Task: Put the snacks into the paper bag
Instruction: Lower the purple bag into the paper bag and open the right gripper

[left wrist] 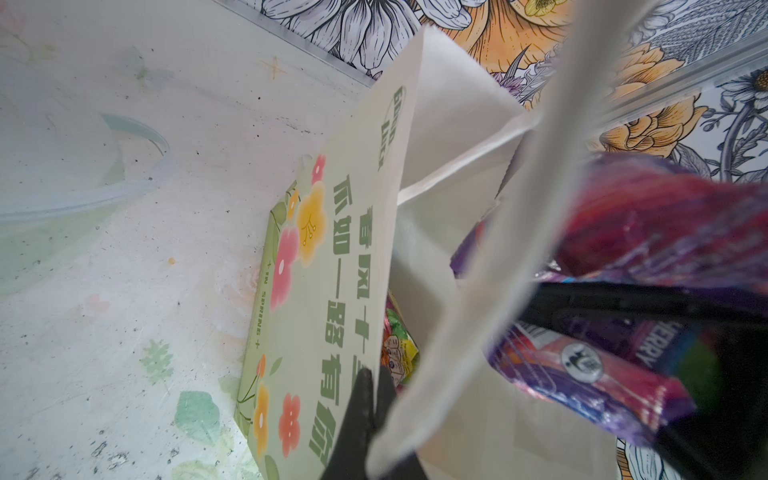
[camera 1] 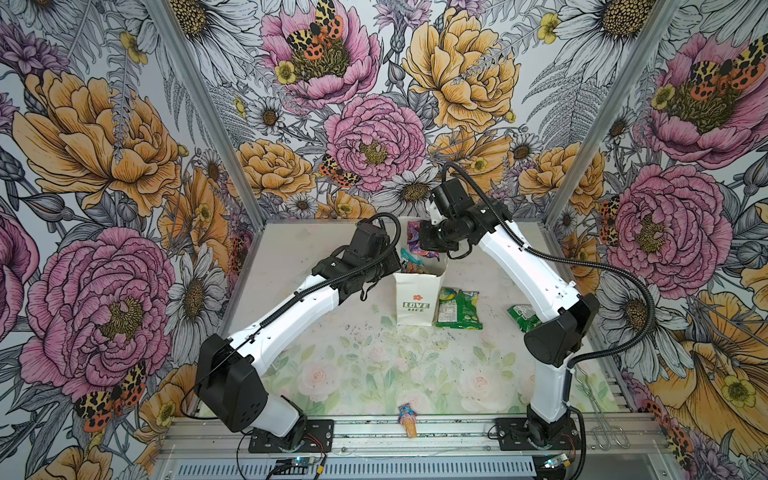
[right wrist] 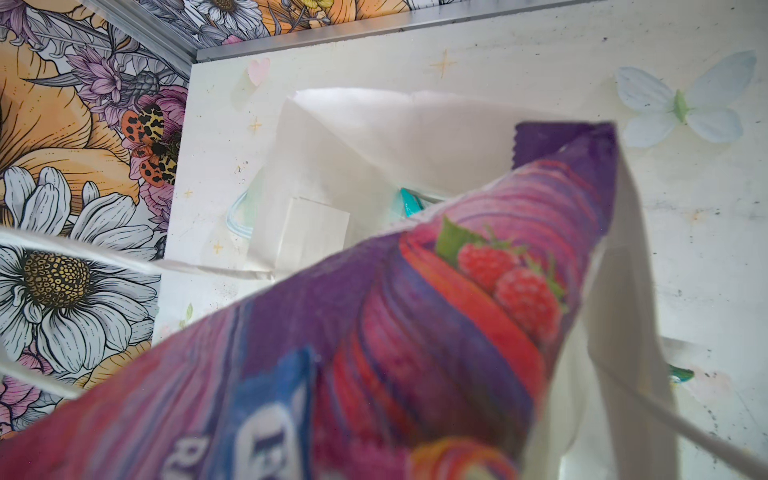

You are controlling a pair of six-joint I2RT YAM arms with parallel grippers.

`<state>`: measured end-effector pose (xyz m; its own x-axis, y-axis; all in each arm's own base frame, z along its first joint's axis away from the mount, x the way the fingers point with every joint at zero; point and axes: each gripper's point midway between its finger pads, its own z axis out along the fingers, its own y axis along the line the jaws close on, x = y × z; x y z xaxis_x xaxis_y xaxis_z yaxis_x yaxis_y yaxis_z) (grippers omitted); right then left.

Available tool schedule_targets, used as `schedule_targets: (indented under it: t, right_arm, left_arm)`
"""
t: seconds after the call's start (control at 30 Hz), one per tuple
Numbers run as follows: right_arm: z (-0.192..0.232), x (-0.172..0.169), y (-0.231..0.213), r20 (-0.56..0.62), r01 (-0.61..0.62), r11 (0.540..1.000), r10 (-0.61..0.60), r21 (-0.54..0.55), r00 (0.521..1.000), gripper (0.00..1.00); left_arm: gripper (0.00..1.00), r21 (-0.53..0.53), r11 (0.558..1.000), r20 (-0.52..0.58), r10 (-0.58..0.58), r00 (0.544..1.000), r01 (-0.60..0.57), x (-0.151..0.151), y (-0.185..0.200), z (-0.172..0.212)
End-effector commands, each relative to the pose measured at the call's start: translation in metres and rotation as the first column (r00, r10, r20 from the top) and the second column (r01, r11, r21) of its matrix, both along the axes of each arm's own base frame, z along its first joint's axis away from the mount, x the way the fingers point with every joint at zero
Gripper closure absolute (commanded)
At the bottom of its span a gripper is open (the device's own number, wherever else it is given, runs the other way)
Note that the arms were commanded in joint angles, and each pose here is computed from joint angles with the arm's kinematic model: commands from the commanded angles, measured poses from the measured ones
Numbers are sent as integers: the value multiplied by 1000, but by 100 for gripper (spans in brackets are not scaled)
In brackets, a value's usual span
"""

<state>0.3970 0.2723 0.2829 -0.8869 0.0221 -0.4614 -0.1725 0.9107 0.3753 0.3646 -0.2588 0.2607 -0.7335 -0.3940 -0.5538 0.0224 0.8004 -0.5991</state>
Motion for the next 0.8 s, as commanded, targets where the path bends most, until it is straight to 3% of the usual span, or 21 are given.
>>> schedule_targets:
  t: [0.0, 0.4, 0.77]
  right_arm:
    - [14, 9, 3, 59, 5, 1000, -6, 8, 998, 74]
    - [6, 11, 1, 51, 13, 1000, -12, -18, 999, 67]
    - [40, -4, 3, 108, -48, 998, 44, 38, 993, 58]
  left_arm:
    - [100, -29, 1000, 37, 1, 999, 0, -1, -3, 19]
    - [100, -25, 1000, 31, 5, 999, -4, -1, -1, 16]
    - [100, -21, 1000, 27, 7, 1000, -7, -1, -1, 14]
